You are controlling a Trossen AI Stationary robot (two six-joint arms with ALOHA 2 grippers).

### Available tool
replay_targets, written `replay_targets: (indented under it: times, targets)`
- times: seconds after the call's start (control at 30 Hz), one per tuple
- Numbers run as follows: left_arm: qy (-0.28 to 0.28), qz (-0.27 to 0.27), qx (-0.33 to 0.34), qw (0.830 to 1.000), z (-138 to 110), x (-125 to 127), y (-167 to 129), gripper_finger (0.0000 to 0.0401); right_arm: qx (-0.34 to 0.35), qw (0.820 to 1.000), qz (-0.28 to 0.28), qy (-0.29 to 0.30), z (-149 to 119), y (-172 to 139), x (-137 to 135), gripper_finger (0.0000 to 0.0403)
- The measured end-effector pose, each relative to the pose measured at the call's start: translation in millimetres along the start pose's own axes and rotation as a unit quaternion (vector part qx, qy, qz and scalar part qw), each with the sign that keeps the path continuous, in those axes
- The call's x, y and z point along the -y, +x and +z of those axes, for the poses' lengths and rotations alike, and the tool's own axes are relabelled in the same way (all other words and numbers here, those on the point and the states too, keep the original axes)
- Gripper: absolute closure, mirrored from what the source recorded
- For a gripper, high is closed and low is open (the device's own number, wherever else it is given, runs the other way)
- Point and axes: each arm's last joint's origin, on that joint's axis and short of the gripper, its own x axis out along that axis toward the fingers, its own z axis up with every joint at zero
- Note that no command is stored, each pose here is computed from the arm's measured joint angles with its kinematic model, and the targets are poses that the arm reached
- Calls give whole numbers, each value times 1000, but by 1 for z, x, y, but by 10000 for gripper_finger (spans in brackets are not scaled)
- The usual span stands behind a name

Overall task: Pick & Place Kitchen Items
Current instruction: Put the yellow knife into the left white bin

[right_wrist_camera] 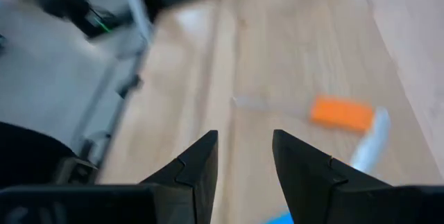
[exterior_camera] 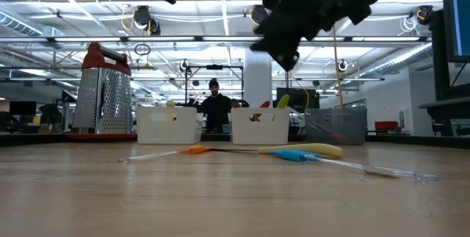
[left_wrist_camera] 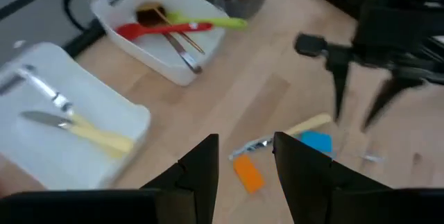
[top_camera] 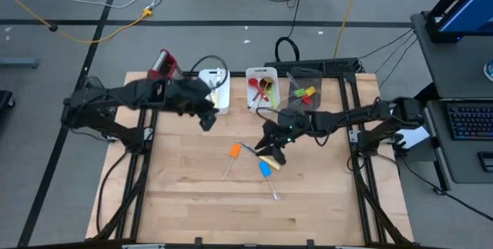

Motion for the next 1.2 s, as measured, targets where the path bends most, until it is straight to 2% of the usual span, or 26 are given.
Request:
replay_targets:
  times: [0.1,0.3,0.57,0.9,1.2]
  targets:
    - [-10,-32,26,999,-24,-2,3,261,-42,998,-38,8,-12,3,-3,273]
    - [-22,-89,62,994,-71,-11,7,261,-116,990,-78,21,-31,4,-10,273]
    - [-45,-133,90,986,-108,-24,10,261,-184,977,-103,31,-52,15,-8,273]
    - [-49,-131,77,987,-119,-27,15,261,-223,965,-131,45,-73,38,9,273]
    - [-44,-131,77,987,-119,-27,15,261,-206,962,-173,54,-75,43,14,273]
